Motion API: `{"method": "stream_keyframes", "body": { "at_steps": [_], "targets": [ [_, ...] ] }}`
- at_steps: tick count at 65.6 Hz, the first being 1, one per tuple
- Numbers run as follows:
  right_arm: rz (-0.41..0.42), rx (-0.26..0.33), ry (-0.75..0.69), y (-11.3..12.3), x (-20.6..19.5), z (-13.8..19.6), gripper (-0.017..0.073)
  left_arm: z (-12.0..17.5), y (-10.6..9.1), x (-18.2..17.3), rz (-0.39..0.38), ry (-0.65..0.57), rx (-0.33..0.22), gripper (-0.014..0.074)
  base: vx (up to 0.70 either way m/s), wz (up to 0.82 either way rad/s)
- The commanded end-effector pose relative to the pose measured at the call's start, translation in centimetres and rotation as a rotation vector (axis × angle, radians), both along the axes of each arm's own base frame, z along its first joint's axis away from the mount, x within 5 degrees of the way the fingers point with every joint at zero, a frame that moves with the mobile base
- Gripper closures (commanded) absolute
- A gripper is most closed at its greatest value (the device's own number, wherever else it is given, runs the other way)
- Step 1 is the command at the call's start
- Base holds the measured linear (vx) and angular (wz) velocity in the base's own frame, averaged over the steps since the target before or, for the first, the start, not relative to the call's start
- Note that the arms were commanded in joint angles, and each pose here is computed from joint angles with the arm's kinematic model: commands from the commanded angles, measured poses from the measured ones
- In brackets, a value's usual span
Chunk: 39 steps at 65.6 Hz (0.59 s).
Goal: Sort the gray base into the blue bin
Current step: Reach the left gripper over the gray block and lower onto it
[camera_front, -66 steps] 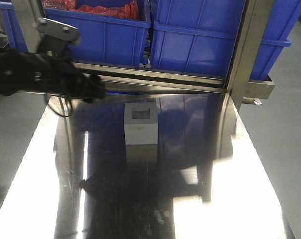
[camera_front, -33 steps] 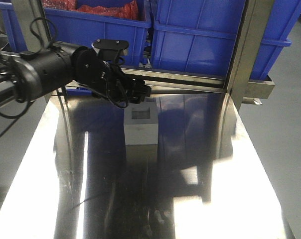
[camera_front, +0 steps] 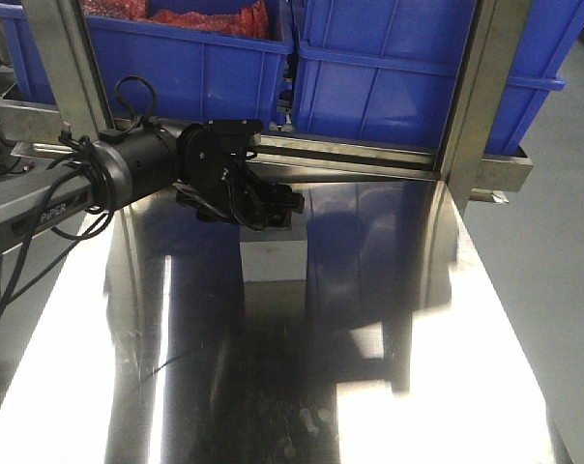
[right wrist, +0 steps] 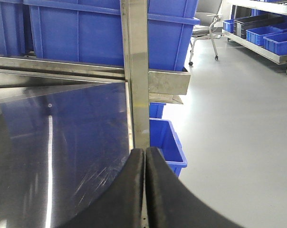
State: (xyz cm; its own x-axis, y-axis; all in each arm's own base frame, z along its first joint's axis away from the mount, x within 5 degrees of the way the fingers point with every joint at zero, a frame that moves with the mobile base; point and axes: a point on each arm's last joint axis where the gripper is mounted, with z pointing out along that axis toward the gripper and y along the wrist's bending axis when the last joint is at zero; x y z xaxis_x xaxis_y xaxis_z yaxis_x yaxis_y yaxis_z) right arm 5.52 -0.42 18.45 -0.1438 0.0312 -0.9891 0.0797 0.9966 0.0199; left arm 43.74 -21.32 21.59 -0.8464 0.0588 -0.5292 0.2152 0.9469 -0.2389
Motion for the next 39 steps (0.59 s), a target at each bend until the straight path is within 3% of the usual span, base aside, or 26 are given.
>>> {"method": "stream_keyframes", "body": {
  "at_steps": [1,28,39],
  "targets": [
    [-0.002,-0.020,-0.069,0.0,0.1,0.6,0.0564,3.9,-0.2,0.0,0.010,-0.115,-0.064,0.0024,0.00,0.00],
    [-0.002,-0.020,-0.069,0.0,0.1,0.6,0.0564,2.4,-0.3,0.3,0.005,-0.082,-0.033,0.0029,0.00,0.00],
    [-0.002,-0.020,-0.069,0.0,0.1,0.6,0.0564,2.3,-0.2,0.2,0.003,-0.071,-0.026,0.0128,0.00,0.00]
  ]
}}
